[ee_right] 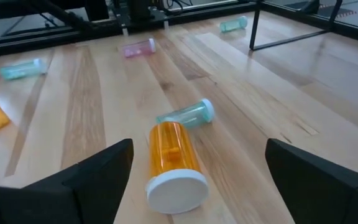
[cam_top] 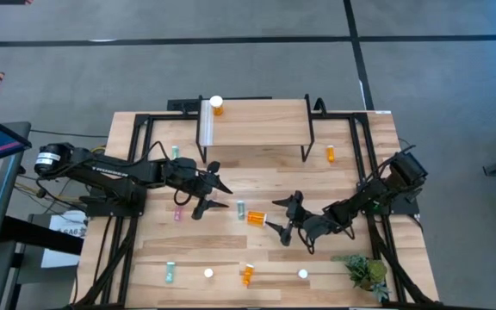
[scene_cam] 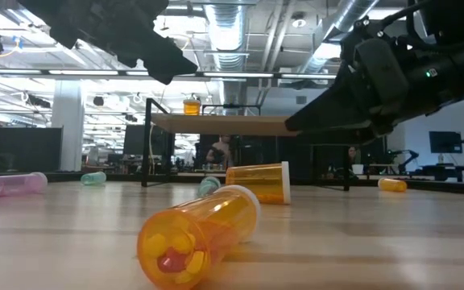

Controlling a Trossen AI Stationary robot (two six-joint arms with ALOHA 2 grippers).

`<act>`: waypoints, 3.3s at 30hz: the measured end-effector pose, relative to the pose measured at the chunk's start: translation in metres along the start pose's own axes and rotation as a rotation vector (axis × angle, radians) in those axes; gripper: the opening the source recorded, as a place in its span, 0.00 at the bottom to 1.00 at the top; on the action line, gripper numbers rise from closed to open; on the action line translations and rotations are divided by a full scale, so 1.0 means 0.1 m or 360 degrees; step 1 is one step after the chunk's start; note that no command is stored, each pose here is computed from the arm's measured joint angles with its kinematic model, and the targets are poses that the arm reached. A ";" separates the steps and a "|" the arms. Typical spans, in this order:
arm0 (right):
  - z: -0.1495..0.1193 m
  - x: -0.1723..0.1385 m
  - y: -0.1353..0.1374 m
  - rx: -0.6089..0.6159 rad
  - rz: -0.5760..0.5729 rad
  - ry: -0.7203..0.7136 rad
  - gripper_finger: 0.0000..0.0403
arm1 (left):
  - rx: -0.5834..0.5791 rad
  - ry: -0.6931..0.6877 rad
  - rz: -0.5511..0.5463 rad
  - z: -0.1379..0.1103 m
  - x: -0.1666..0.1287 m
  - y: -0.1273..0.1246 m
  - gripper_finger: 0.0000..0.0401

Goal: Pick and place medicine bottles onto shelf by color
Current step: Put the large orange pill bottle aligned with the other large orange pill bottle on the shelf

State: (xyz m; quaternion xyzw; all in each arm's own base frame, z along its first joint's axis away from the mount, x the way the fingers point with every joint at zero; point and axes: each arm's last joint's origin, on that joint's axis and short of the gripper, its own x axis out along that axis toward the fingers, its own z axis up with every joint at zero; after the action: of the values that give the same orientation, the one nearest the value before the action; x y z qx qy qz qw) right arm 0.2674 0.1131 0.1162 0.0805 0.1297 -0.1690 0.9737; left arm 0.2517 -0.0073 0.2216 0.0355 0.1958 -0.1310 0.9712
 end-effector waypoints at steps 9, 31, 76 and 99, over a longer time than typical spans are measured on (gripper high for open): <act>-0.02 0.00 0.01 0.0026 0.0049 0.0032 0.98 | -0.0025 -0.0003 -0.0001 0.00 0.00 0.00 0.50; 0.09 0.12 0.18 -0.0122 0.0007 0.0196 0.99 | -0.0068 0.0002 -0.0024 0.00 0.00 0.00 0.50; -0.30 0.48 0.23 -0.0031 0.0080 0.0390 0.89 | -0.0063 0.0004 -0.0023 0.00 0.00 0.00 0.50; -0.14 0.47 0.25 -0.0052 0.0130 0.0354 0.59 | -0.0067 0.0018 -0.0024 -0.01 0.00 -0.01 0.50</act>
State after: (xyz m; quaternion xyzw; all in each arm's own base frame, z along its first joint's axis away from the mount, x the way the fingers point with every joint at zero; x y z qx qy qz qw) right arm 0.3153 0.1245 0.0928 0.0880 0.2363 -0.1171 0.9606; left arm 0.2511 -0.0077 0.2207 0.0142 0.2044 -0.1340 0.9696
